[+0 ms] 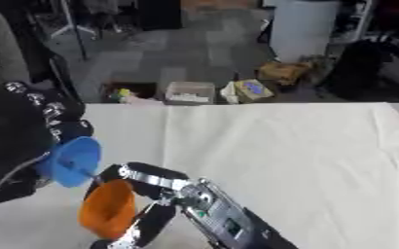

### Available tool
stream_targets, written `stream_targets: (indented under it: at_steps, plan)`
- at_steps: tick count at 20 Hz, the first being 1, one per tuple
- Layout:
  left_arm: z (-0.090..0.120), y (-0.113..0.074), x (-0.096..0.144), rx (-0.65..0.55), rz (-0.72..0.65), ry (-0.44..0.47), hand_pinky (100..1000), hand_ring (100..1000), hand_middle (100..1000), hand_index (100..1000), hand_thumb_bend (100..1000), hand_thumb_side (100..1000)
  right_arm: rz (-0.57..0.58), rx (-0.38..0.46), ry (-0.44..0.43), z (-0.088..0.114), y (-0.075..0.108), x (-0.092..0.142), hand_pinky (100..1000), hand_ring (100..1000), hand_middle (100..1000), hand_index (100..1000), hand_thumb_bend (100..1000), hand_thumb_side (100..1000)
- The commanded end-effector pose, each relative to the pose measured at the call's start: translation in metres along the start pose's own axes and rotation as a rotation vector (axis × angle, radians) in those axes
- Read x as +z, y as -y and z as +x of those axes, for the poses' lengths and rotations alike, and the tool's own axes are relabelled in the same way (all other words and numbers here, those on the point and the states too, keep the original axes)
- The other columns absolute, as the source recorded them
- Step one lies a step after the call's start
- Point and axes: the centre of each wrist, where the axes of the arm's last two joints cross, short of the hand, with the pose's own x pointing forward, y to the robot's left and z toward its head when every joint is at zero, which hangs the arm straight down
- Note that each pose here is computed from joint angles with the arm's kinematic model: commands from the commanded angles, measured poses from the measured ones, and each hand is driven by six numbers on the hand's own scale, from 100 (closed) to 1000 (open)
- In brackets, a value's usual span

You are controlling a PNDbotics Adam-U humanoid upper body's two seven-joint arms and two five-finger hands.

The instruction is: Pour the contents of one cup into another cup.

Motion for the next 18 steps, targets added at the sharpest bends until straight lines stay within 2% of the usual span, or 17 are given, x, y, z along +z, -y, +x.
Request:
stream_targets:
  at_steps: [1,18]
  plan:
    - [-0.005,-0.0088,0.001,-0.044,0.019,0.001,130,100,110,452,374,100,-0.011,0.021,0.016,0.0074,0.0082,-0.0001,118,215,387,448,299,100]
    - [-0.0047,-0.0094,0.0005,-0.093,0.017,0.018,141,100,109,454,372,100,-0.014,0.023,0.014,0.0076,0.0087,0.0,115,215,386,445,311,100]
